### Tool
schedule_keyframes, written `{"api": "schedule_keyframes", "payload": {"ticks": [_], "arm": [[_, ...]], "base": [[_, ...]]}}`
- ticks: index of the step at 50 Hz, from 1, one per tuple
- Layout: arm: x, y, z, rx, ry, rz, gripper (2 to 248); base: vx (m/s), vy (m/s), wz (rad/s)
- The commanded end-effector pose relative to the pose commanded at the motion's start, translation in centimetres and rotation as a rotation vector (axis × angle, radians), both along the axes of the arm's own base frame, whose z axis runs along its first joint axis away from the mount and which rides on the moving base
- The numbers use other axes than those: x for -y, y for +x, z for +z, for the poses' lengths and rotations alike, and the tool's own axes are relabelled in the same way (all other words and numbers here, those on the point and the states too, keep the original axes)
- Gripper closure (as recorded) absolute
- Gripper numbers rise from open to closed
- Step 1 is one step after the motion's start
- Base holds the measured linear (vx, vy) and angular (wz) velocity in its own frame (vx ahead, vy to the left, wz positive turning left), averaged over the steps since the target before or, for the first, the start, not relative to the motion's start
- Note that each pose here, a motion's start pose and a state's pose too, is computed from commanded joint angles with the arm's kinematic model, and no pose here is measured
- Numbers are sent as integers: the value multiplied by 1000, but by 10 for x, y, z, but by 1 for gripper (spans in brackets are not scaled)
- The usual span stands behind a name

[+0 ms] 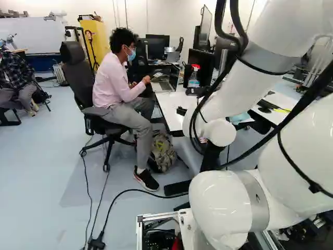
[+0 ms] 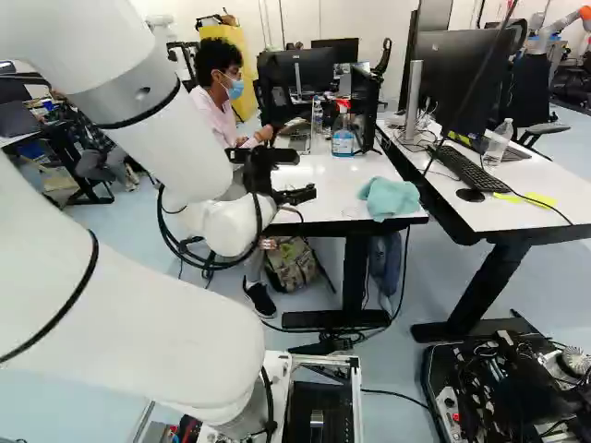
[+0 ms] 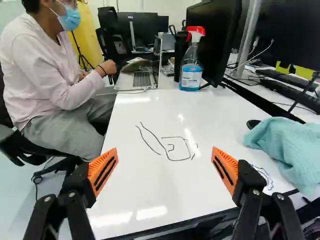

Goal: Clean the table with the green towel

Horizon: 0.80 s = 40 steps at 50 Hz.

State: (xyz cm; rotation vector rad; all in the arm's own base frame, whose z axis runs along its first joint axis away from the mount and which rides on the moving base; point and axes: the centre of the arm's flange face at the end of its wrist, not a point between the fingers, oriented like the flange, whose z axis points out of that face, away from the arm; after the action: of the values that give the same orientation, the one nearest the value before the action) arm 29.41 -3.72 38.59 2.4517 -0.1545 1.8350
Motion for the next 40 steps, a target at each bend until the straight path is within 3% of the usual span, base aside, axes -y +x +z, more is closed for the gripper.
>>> {"api": "schedule_keyframes", "payload": {"ticks": [10,40], "arm": [[12,2,9,21,-3,-40,3],[51,14,10,-8,2,-154,3]], "base": [[0,0,0],[0,0,0]]}}
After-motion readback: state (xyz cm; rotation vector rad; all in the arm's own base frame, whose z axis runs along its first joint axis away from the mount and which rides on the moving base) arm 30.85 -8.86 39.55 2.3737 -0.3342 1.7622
